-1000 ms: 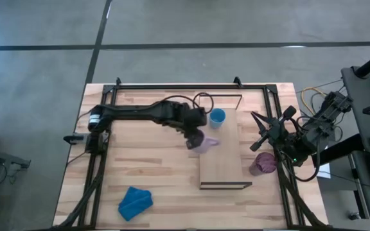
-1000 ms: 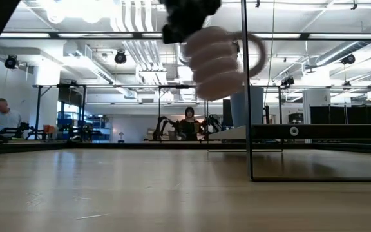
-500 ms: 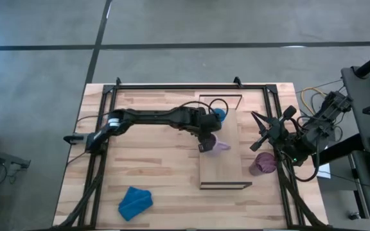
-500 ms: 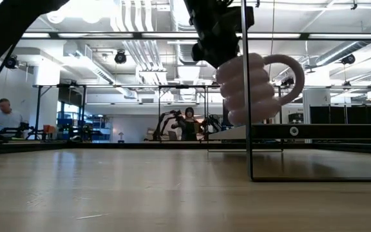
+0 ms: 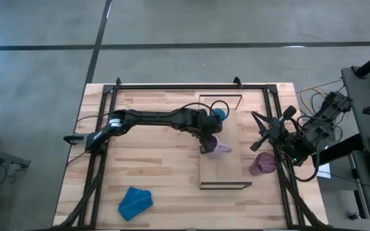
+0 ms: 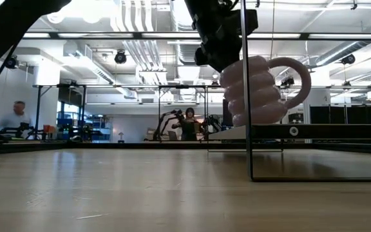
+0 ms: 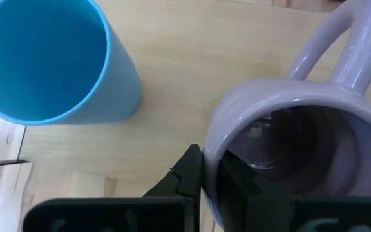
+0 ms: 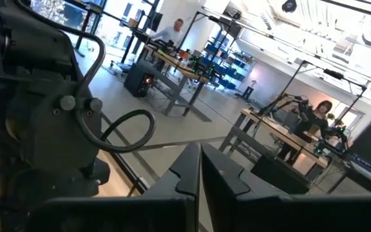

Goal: Stack small to large cups/mugs on shelf
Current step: Put the purple mug on the shelf, then put the purple cup on the shelf

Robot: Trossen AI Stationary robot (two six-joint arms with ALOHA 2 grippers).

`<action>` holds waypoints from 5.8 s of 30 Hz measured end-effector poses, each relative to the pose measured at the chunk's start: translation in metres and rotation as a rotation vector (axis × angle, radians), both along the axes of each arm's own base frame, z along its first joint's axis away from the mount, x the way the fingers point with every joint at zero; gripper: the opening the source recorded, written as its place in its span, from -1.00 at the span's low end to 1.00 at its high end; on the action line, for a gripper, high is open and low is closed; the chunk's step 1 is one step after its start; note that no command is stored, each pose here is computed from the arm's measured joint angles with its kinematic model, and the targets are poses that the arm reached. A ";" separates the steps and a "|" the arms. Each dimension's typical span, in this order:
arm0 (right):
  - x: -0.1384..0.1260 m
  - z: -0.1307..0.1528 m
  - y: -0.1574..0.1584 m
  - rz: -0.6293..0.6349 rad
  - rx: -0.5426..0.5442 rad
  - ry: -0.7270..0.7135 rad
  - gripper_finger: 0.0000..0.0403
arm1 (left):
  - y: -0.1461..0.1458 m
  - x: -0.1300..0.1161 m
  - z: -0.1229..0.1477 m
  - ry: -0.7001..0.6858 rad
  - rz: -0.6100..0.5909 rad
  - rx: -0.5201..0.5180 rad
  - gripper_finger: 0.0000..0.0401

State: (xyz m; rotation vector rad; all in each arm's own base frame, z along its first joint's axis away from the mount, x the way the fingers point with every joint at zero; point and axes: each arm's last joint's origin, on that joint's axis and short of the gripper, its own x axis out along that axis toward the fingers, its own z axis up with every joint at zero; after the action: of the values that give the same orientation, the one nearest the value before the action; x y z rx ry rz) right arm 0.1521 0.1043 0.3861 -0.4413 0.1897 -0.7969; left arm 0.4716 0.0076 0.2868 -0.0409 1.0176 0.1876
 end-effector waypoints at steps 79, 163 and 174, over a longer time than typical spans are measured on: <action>-0.063 0.126 -0.047 0.091 0.147 -0.143 -0.96 | 0.006 -0.111 0.163 -0.438 0.040 0.104 -0.60; -0.072 0.061 -0.035 0.661 1.288 0.236 -0.96 | 0.011 -0.110 0.161 -0.435 0.071 0.079 -0.60; -0.049 -0.012 -0.016 0.412 1.388 0.465 -0.96 | 0.011 -0.110 0.161 -0.435 0.070 0.080 -0.60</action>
State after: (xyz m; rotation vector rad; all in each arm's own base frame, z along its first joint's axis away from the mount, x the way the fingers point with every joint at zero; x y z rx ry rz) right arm 0.1033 0.0880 0.3737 0.6567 0.9677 -0.0189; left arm 0.3613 0.0189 0.4474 -0.0428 0.5749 0.2701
